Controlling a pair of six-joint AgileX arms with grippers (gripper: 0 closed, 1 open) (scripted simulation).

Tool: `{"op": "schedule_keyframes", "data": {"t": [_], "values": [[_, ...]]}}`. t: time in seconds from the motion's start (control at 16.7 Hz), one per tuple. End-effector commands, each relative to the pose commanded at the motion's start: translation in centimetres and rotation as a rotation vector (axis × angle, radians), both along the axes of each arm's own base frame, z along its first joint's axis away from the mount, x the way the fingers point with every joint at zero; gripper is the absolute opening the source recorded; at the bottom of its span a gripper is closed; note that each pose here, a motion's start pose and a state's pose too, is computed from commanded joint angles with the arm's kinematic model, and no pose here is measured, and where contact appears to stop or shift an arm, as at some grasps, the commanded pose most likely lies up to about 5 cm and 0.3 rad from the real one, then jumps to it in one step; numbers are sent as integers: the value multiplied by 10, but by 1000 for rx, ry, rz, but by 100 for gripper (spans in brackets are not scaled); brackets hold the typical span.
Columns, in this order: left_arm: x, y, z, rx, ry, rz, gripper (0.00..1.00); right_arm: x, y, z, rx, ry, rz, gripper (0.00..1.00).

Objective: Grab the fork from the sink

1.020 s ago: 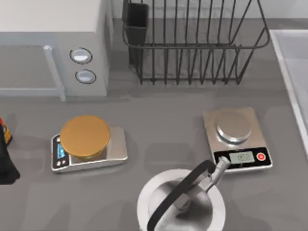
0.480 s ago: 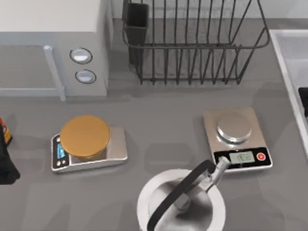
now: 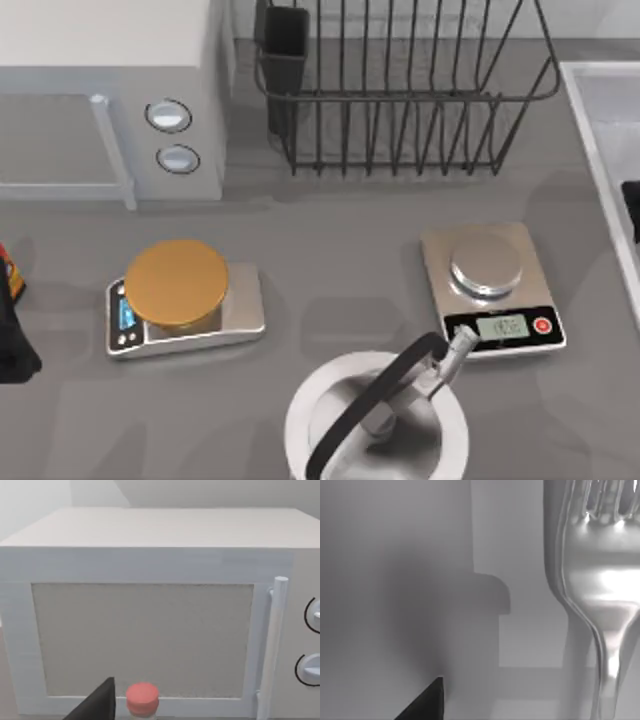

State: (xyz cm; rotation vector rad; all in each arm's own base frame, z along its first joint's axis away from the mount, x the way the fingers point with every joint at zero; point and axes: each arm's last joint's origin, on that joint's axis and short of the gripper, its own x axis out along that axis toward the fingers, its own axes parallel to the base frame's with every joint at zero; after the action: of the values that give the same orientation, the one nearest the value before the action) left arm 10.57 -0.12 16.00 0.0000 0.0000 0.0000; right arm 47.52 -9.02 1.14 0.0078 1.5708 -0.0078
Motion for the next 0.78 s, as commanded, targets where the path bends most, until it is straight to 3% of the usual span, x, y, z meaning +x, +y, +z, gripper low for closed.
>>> {"op": "schedule_keyframes", "data": {"t": [0.48, 0.78], "values": [[0, 0, 0, 0, 0, 0, 100, 0, 0, 0, 0, 0, 0, 2], [0, 0, 0, 0, 0, 0, 100, 0, 0, 0, 0, 0, 0, 0]]}}
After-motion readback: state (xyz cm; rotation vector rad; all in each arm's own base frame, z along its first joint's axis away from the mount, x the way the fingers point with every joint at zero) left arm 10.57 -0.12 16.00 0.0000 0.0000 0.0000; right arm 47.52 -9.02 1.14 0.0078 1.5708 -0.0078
